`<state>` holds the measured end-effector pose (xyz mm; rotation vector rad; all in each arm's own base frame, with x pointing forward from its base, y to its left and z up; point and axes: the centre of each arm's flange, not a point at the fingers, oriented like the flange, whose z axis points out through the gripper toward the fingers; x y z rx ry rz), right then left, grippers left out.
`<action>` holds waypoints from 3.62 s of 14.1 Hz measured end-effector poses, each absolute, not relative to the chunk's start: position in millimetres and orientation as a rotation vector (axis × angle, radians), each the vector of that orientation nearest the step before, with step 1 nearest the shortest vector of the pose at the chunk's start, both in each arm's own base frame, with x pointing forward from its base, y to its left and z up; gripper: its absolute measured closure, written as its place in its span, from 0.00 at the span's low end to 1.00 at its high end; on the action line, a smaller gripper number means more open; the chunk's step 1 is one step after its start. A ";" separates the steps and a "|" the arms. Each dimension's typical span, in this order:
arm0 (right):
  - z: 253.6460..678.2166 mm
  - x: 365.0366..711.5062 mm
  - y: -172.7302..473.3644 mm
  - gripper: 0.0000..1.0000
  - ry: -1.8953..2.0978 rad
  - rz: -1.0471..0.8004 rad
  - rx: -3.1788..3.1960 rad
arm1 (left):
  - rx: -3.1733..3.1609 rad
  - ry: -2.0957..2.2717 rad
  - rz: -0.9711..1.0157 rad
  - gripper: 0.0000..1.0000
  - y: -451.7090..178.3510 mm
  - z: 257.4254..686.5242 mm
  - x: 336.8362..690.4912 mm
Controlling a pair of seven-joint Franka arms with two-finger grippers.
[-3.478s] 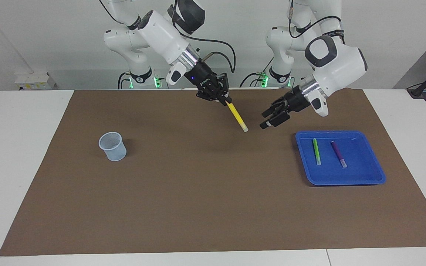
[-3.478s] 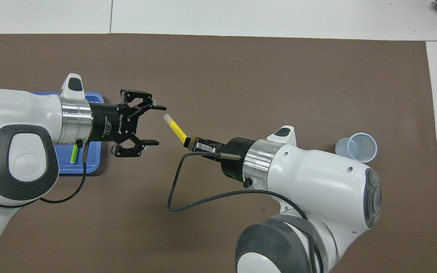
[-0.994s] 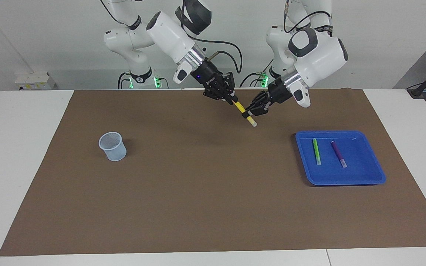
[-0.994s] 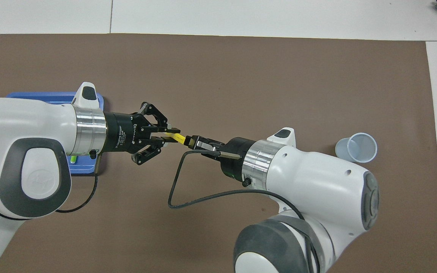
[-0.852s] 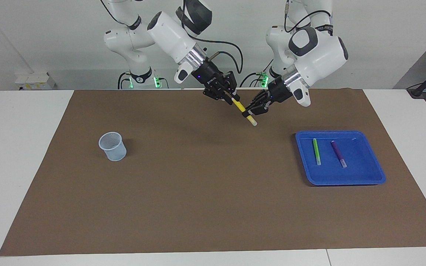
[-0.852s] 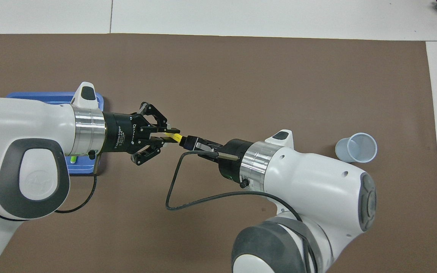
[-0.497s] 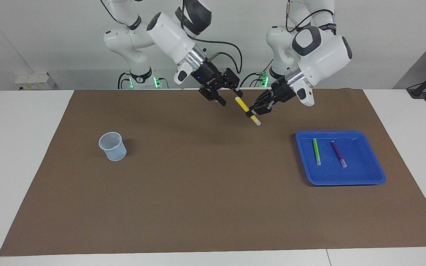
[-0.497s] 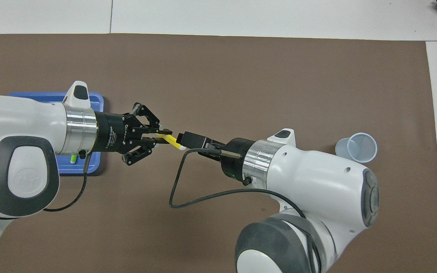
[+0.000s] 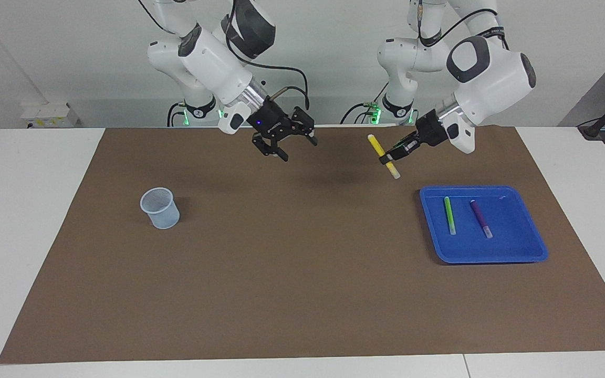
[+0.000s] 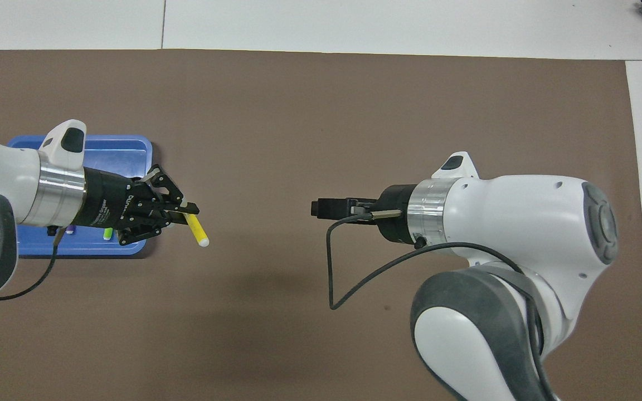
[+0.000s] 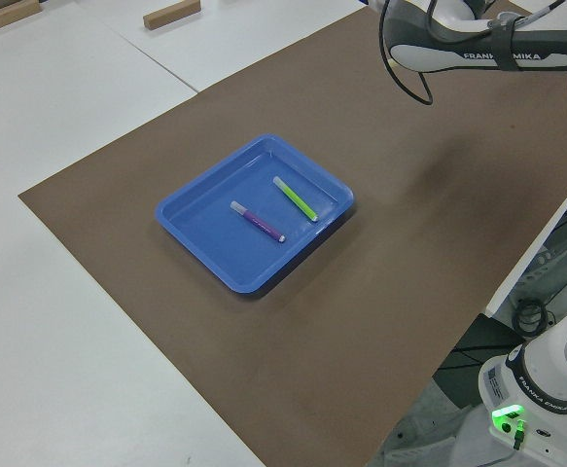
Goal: Right arm passes pens to left for tray arrangement
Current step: 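Open the right gripper and pull back while the left gripper carries the pen, then lower the yellow pen into the tray with the left gripper and release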
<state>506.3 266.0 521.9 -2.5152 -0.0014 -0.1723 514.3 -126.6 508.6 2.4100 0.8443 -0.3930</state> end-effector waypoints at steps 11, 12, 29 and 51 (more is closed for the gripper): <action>518.1 506.0 169.8 0.00 -0.406 0.127 -2.944 | 2.803 0.243 -0.230 0.81 12.9 490.6 514.4; 517.4 506.6 163.3 0.00 -0.398 0.140 -2.956 | 2.829 0.206 -0.234 0.81 23.7 485.5 515.5; 532.0 554.5 92.8 0.00 -0.322 0.116 -3.074 | 3.007 0.013 -0.185 0.81 138.5 381.8 570.6; 526.4 555.8 59.3 0.00 -0.232 0.190 -3.079 | 3.104 -0.034 -0.013 0.53 168.7 298.5 597.5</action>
